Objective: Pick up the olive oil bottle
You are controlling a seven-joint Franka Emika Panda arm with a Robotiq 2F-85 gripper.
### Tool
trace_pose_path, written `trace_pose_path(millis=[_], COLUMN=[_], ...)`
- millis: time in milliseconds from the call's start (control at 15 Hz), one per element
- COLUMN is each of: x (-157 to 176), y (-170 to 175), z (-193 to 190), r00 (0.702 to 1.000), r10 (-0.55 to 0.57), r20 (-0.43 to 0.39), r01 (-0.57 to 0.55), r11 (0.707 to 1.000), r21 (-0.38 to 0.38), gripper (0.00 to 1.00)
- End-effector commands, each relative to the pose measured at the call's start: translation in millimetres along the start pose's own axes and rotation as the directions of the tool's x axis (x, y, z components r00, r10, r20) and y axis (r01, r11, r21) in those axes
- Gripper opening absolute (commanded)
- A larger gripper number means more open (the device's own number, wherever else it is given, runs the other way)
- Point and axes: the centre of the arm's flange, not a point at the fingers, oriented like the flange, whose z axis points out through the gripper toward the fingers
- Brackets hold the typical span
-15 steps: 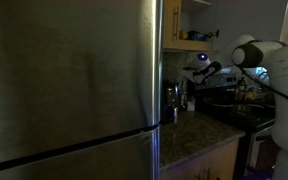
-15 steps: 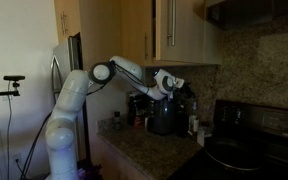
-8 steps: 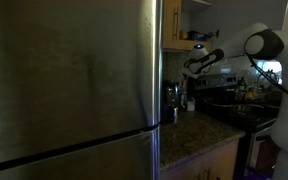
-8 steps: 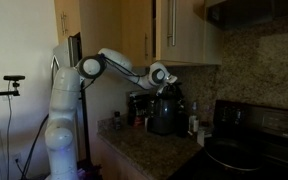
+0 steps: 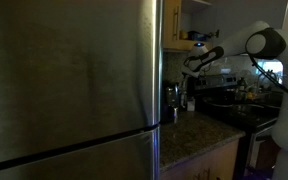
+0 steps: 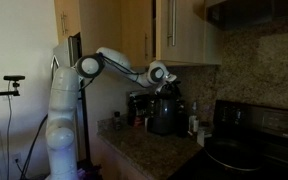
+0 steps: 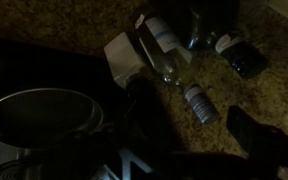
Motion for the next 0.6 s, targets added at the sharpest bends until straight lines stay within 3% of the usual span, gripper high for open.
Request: trace_pose_path(millis=[0, 133, 333, 400, 533], x=[-22.5, -37.6, -50.4, -51.0, -54.5], y=[-15.5, -28.8, -43.8, -37.7, -41.0], z=[17.5, 25.0, 37.1, 27.0, 33.7], r00=[0.999, 0.998, 0.998, 0.998, 0.998], r10=[-0.048, -0.06, -0.05, -0.059, -0.058], r20=[0.012, 0.031, -0.033, 0.005, -0.007], r01=[0.047, 0.057, 0.055, 0.058, 0.059], r11=[0.997, 0.994, 0.985, 0.99, 0.987], r21=[0.058, 0.093, 0.163, 0.128, 0.152], gripper=[1.0, 1.0, 1.0, 1.0, 1.0])
